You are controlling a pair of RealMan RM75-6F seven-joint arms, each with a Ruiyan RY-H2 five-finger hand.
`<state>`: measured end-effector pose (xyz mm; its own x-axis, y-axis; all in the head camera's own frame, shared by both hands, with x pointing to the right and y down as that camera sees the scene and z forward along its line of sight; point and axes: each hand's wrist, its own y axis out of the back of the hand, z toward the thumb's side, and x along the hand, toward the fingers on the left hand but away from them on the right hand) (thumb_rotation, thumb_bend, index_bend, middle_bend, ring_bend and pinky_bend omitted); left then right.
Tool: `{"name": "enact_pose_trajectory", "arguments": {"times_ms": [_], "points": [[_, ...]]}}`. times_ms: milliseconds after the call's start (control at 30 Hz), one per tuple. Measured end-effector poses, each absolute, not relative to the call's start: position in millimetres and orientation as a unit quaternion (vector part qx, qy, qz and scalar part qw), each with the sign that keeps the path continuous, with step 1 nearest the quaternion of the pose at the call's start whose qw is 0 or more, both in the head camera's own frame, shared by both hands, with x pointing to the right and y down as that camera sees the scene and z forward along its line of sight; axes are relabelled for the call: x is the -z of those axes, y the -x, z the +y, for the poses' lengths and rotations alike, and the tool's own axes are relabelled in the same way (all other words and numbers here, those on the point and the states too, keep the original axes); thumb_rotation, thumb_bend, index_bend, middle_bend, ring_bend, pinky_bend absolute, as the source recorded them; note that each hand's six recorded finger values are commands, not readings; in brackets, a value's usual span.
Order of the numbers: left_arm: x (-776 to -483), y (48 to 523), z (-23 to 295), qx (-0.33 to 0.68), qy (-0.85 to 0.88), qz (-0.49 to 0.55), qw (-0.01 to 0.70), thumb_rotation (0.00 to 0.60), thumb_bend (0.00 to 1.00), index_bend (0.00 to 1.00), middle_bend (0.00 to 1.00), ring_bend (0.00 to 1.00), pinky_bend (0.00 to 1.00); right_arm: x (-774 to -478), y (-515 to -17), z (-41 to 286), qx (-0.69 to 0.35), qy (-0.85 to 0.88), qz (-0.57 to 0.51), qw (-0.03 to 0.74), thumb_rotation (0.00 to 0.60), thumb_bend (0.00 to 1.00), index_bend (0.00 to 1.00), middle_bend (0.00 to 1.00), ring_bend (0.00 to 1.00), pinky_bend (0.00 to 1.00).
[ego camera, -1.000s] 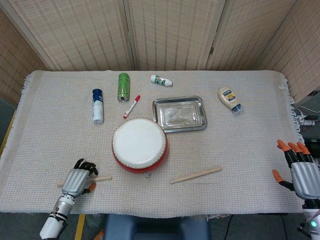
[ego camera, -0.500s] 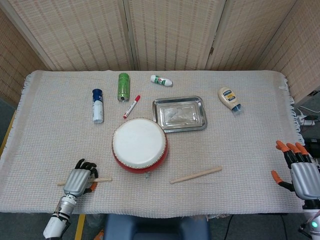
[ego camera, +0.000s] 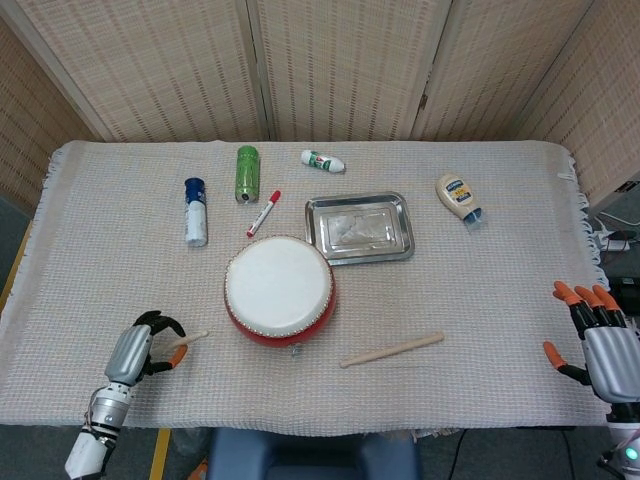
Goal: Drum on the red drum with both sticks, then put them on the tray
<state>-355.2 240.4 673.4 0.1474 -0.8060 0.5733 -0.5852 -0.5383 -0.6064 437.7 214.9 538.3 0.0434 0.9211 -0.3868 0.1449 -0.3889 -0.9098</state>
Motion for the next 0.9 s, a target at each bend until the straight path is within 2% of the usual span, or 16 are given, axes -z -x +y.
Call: {"name": "enact_pose_trajectory", "arguments": {"times_ms": [267, 467, 767, 900], "points": [[-665, 386, 221, 0.307, 0.737, 0.598, -0.071, 0.600, 0.49, 0.56, 0.47, 0.34, 0.23, -538, -434, 214, -0.546, 0.631, -0.422, 0.356, 0.600, 0.24, 0.07, 0.19, 0.00, 0.04], [-671, 406, 212, 0.206, 0.700, 0.654, -0.200, 0.600, 0.50, 0.53, 0.48, 0.35, 0.29, -540, -433, 212, -0.544, 0.635, -0.422, 0.351, 0.600, 0.24, 0.08, 0.19, 0.00, 0.04], [-688, 427, 208, 0.110, 0.633, 0.681, -0.351, 0.600, 0.51, 0.44, 0.48, 0.39, 0.36, -532, -434, 207, -0.540, 0.630, -0.426, 0.359, 0.600, 0.24, 0.08, 0.19, 0.00, 0.04], [-697, 434, 209, 0.102, 0.618, 0.681, -0.380, 0.600, 0.51, 0.38, 0.47, 0.39, 0.37, -527, -434, 205, -0.538, 0.627, -0.429, 0.365, 0.600, 0.24, 0.08, 0.19, 0.00, 0.04]]}}
